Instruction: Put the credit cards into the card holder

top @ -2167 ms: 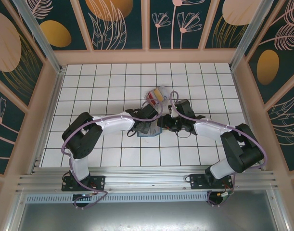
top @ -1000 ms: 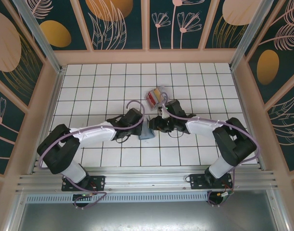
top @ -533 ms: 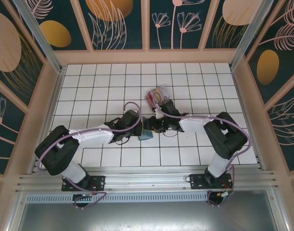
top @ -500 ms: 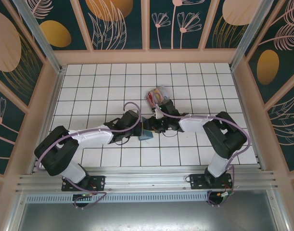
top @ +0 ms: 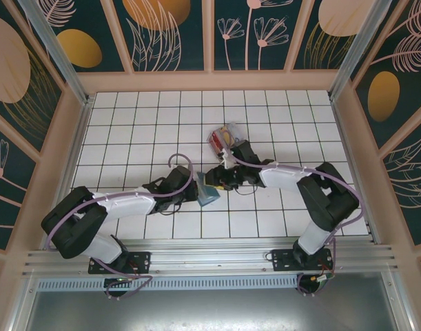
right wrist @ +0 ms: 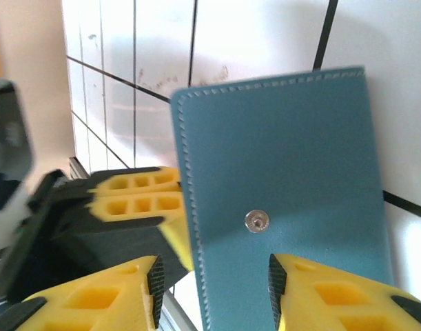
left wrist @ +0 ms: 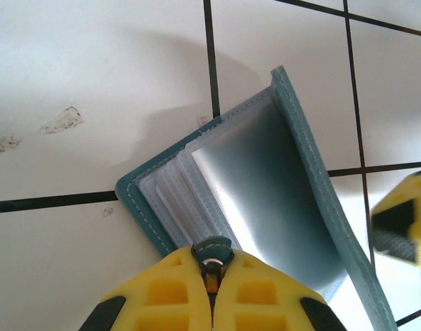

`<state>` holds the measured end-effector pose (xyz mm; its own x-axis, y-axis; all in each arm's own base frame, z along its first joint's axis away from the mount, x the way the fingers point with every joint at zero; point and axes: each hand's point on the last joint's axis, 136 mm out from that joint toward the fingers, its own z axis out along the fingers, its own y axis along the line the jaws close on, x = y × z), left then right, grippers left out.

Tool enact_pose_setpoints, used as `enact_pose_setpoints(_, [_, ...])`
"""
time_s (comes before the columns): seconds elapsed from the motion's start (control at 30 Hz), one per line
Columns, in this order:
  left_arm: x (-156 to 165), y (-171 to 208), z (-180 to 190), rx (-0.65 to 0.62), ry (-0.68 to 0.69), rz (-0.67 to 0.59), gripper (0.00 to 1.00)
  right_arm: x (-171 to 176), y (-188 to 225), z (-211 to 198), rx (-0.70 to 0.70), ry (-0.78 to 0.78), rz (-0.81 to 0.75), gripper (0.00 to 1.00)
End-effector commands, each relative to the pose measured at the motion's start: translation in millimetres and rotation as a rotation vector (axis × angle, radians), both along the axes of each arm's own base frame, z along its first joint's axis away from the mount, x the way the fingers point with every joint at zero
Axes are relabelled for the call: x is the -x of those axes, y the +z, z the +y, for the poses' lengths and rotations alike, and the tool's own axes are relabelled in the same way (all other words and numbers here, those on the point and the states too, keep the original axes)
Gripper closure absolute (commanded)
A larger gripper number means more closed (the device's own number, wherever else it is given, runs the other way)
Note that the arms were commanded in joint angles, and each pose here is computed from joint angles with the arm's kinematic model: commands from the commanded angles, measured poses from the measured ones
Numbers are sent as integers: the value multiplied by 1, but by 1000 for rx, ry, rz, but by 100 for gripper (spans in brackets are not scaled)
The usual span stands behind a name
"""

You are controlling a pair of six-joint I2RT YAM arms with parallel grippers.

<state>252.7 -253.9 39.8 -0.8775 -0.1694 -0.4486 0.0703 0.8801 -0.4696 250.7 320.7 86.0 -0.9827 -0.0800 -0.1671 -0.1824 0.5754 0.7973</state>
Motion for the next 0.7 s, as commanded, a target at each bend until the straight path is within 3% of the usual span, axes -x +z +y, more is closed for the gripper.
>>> enact_pose_setpoints(0.0, [-1, 6, -5, 72, 27, -6, 100, -16, 25, -17, -7, -41, -61, 54])
enact_pose_setpoints(0.1, [1, 7, -4, 82, 32, -2, 100, -23, 24, -32, 20, -93, -81, 57])
enact_pose_setpoints(0.2, [3, 9, -3, 110, 40, -5, 100, -33, 10, -37, 91, -121, -86, 69])
enact_pose_setpoints(0.37, [4, 11, -4, 122, 38, -5, 100, -25, -3, -2, 83, -35, -66, 79])
enact_pose_setpoints(0.53, [4, 11, -5, 126, 37, -1, 100, -3, -29, 15, 143, 58, -22, 81])
enact_pose_setpoints(0.67, [4, 10, -5, 128, 41, 2, 100, 18, -59, 5, 234, 112, 41, 81])
